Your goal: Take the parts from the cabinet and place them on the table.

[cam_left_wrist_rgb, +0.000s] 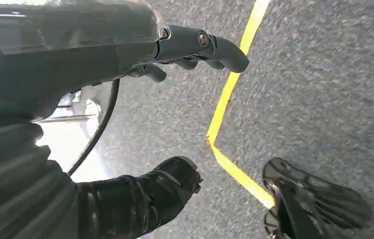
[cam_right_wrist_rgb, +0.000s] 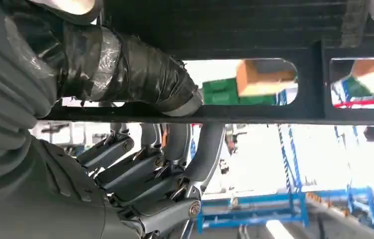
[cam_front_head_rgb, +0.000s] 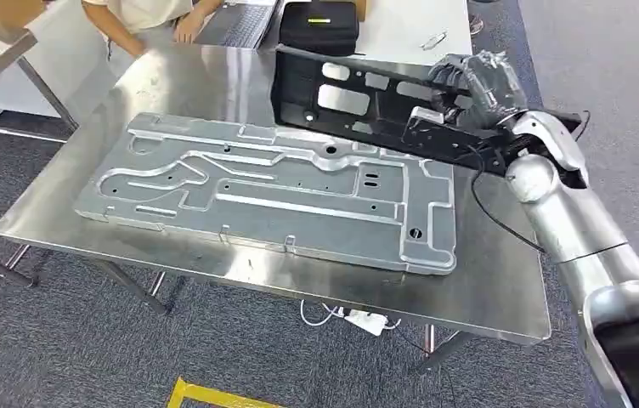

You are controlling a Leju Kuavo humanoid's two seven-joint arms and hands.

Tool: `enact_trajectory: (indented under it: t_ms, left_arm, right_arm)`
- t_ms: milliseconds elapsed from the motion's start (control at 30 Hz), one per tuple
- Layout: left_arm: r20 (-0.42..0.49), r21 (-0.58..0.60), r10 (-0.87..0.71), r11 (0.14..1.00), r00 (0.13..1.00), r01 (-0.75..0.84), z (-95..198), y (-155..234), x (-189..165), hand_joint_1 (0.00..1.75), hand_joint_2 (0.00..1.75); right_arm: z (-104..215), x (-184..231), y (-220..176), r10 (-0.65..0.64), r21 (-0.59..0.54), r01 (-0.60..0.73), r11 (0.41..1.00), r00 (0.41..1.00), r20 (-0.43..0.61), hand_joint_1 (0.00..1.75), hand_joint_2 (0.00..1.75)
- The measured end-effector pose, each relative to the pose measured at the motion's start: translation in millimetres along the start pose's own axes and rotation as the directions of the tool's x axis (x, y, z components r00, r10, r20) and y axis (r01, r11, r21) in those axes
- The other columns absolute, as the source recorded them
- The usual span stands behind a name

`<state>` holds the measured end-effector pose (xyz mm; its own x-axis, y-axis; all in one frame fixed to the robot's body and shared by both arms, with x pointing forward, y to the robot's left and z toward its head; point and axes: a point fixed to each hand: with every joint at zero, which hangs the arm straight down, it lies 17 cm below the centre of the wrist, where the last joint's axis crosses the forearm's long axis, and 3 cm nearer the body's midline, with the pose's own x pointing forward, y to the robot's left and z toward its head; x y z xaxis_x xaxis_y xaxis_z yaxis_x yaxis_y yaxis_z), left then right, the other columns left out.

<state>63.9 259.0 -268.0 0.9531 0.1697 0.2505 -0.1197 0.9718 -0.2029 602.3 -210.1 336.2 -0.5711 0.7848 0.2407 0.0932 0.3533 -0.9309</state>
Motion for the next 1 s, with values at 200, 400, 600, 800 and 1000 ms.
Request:
enact_trajectory:
  t_ms: [200, 400, 600, 800, 1000]
  left_arm:
    - [-0.013, 0.007, -0.001, 1.000, 1.000, 0.001, 1, 4, -4, 0.00, 1.75]
    - [-0.010, 0.007, -0.003, 1.000, 1.000, 0.003, 1, 4, -2, 0.00, 1.75]
    - [-0.001, 0.004, -0.008, 1.000, 1.000, 0.008, 1, 5, 1, 0.00, 1.75]
    - [-0.004, 0.008, -0.014, 1.000, 1.000, 0.014, 1, 7, 0, 0.00, 1.75]
    - [-0.027, -0.010, -0.012, 1.000, 1.000, 0.012, 2, 5, -5, 0.00, 1.75]
  right_arm:
    - [-10, 14, 20, -0.026, 0.030, 0.026, 0.999, 1.000, 0.014, 1.75, 1.75]
    - [-12, 17, 24, -0.032, 0.036, 0.032, 0.999, 0.999, 0.018, 1.75, 1.75]
    - [-8, 22, 75, -0.071, 0.132, 0.071, 0.989, 0.997, -0.004, 1.75, 1.75]
    - [-4, 11, 88, -0.073, 0.160, 0.078, 0.984, 0.997, -0.040, 1.75, 1.75]
    - [3, -3, 106, -0.084, 0.190, 0.097, 0.977, 0.993, -0.079, 0.00, 0.00]
